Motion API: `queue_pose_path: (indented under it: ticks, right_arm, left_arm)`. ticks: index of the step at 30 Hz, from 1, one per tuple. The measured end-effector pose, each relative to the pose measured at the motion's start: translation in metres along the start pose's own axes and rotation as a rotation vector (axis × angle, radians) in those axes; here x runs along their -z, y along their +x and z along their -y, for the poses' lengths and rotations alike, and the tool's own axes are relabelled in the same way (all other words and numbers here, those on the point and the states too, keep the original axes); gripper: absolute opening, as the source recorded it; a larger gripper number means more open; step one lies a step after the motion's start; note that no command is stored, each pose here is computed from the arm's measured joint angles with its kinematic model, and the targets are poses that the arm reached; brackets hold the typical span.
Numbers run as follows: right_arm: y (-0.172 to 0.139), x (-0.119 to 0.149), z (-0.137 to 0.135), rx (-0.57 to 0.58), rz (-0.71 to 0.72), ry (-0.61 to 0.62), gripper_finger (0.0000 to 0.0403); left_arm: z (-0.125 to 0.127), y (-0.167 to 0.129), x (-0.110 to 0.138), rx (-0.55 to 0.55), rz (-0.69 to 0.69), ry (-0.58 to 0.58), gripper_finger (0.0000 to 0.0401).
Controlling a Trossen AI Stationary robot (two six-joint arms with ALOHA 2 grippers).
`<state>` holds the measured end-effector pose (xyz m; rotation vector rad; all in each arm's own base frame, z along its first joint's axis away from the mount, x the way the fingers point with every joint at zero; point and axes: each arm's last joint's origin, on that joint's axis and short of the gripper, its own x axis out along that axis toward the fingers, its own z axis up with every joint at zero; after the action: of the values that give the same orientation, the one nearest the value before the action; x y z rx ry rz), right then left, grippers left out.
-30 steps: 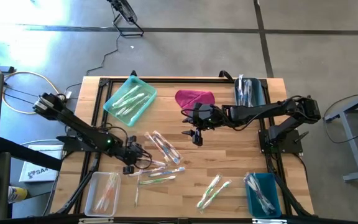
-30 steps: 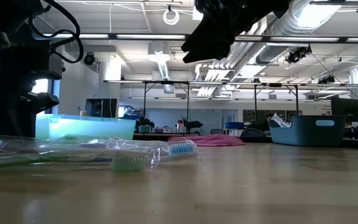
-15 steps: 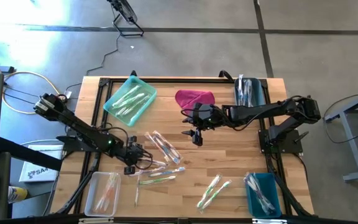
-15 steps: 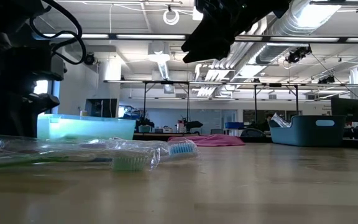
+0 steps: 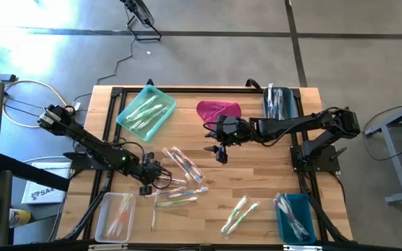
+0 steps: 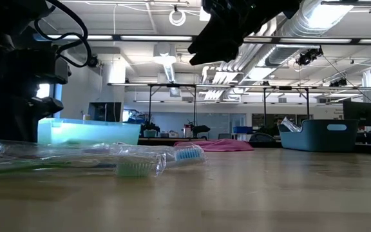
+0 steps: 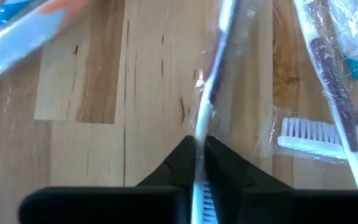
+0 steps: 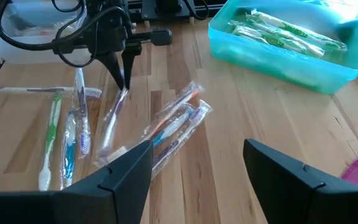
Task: Pick & Place Toothbrushes
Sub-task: Put the purple toothbrush to the dark blue bin bin
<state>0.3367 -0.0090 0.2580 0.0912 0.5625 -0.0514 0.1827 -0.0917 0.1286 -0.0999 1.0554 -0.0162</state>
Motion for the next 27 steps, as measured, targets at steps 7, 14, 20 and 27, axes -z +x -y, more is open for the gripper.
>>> queue_pose_path:
  ticks: [7, 14, 20, 27]
  right_arm:
    - [0.000, 0.000, 0.000, 0.000, 0.000, 0.000, 0.0243]
    - [0.000, 0.001, 0.000, -0.006, -0.014, 0.081, 0.0243]
    - [-0.001, 0.001, -0.002, -0.062, -0.023, 0.122, 0.0243]
    - [-0.020, -0.010, -0.003, -0.086, 0.039, 0.126, 0.0243]
  left_arm:
    - [0.000, 0.000, 0.000, 0.009, -0.002, -0.001, 0.0021]
    - [0.000, -0.004, -0.001, 0.021, 0.012, 0.024, 0.0008]
    - [0.000, -0.017, -0.003, 0.069, 0.054, 0.070, 0.0009]
    - [-0.007, -0.040, -0.006, 0.007, 0.167, 0.098, 0.0004]
